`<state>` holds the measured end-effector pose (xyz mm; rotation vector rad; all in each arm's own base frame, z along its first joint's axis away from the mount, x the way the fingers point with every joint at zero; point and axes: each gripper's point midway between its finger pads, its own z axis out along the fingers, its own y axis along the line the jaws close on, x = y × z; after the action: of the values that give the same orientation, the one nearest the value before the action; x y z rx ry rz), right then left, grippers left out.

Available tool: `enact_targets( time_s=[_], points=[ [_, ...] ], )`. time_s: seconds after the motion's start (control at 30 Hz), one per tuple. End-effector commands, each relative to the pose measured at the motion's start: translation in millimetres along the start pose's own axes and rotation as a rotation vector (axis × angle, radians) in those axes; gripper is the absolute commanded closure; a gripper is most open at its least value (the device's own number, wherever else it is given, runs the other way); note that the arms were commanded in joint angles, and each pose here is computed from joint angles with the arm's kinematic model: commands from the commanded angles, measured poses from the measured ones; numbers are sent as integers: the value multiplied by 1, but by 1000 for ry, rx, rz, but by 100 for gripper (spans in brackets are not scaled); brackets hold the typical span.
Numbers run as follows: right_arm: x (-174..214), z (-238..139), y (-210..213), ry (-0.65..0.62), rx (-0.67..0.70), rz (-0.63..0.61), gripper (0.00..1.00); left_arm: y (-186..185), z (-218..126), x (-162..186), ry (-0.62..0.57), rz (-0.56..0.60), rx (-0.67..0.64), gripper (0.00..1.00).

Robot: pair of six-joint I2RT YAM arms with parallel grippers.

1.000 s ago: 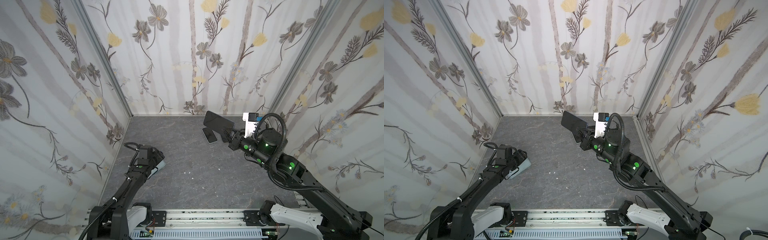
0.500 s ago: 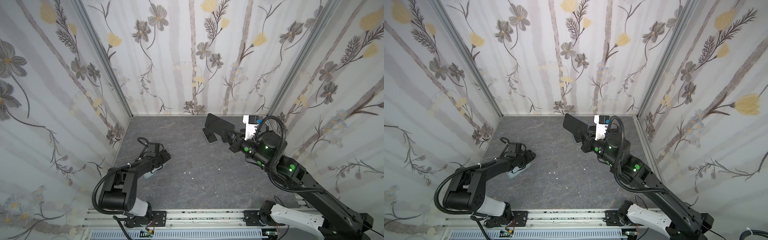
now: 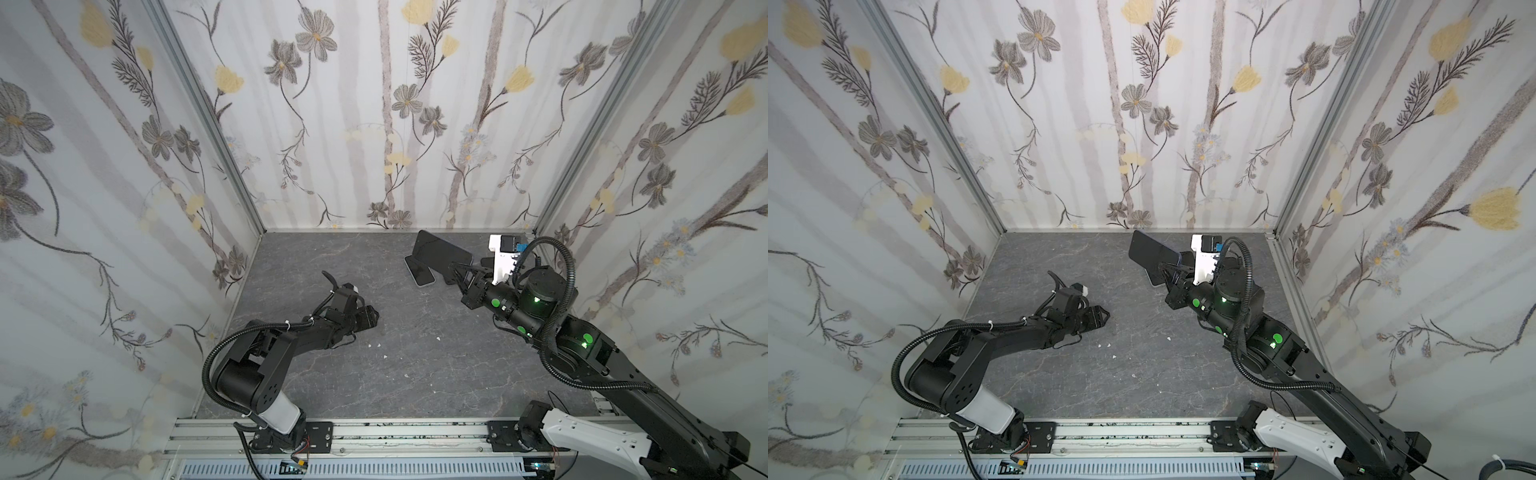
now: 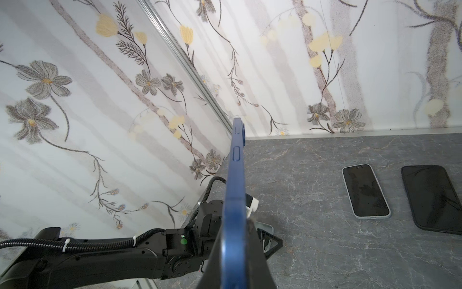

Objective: Put the phone into the phone case
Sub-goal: 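Grasp the pale green case with the left gripper while the right gripper lowers the phone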

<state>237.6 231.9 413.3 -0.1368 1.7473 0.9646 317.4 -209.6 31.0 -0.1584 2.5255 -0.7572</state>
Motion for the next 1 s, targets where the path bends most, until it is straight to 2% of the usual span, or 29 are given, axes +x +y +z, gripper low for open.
enact_targets(
  time_s=[0.0, 0.1, 0.23, 0.33, 0.47, 0.6, 0.7, 0.97],
  points=[
    [-8, -1, 2, -37, -7, 19, 100, -9, 2, 45, 159, -73, 17, 32],
    [-11, 0, -9, -46, 30, 25, 100, -29, 3, 54, 179, -54, 68, 32],
    [-9, 1, -12, -41, 43, 34, 100, -44, -3, 48, 175, -46, 89, 32],
    [-4, 3, -15, -19, 58, 48, 100, -53, -20, 28, 113, -22, 74, 30],
    [15, 14, -18, 66, 69, 85, 100, -51, -59, -11, -39, -21, 36, 29],
    [58, 37, -8, 189, 9, 189, 100, -12, -99, -47, -180, -105, -20, 28],
    [102, 57, 8, 276, -27, 240, 100, 26, -114, -64, -229, -196, -63, 28],
    [214, 108, 33, 515, -104, 425, 100, 66, -102, -64, -193, -326, -48, 27]
  ],
)
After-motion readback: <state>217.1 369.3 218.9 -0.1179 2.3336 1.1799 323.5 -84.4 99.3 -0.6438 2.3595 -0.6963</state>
